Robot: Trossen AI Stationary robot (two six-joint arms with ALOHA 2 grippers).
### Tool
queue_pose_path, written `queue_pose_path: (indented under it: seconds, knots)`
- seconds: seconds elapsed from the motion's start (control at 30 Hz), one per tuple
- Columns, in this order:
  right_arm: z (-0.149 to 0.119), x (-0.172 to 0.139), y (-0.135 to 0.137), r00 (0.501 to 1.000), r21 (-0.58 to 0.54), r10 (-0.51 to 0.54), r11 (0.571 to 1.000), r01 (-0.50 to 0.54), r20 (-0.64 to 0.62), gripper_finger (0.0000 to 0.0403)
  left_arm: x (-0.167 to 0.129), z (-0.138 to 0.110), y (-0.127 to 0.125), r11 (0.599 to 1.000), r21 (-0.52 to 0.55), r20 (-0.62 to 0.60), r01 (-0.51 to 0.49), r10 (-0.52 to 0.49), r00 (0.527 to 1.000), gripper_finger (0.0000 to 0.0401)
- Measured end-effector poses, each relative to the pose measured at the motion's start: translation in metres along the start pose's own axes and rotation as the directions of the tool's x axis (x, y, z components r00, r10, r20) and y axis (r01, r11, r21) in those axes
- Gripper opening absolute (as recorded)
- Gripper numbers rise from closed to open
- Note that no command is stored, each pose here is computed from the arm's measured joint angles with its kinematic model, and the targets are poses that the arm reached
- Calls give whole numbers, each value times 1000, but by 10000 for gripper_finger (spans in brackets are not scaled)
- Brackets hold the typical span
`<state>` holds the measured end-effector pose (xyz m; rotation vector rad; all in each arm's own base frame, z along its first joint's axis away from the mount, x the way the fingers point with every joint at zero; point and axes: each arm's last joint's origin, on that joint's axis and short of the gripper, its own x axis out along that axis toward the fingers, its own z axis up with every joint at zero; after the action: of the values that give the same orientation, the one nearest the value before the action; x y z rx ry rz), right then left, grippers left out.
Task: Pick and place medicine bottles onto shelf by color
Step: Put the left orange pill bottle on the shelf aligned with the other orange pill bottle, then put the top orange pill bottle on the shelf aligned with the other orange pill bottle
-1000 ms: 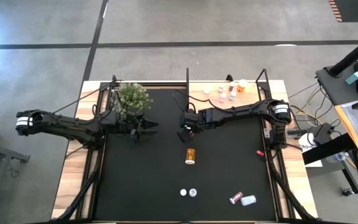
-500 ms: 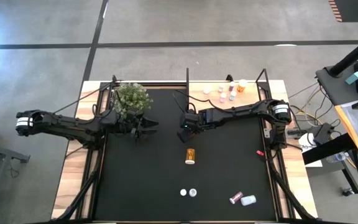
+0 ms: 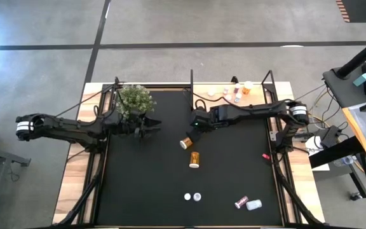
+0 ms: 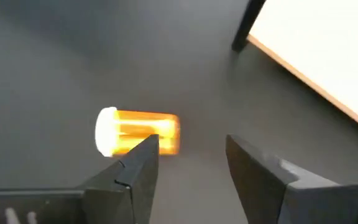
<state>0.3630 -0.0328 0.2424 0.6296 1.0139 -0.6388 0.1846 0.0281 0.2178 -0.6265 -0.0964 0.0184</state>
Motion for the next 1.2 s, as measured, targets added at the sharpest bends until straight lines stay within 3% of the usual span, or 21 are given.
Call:
queue_pose_path:
  seconds: [0.37,0.57,0.87,1.0,1.2]
  knots:
    - [0,-11,-4,999,-25,0,1000,1,37,162,0,1,2,1000,-6,8,-11,11,1000,267]
    - [0,-11,-3,999,-124,10,992,-5,36,163,0,1,2,1000,-7,8,-11,11,1000,267]
    - [0,-11,-2,998,-310,69,948,-70,-15,226,0,0,2,1000,-11,-6,1,-1,1000,267]
    - [1,-11,-1,997,-502,78,862,-71,-8,250,0,0,1,1000,-23,-21,19,-19,1000,267]
    - [1,6,4,992,-769,121,636,-57,26,252,0,-1,1,995,-90,-43,42,-46,998,267]
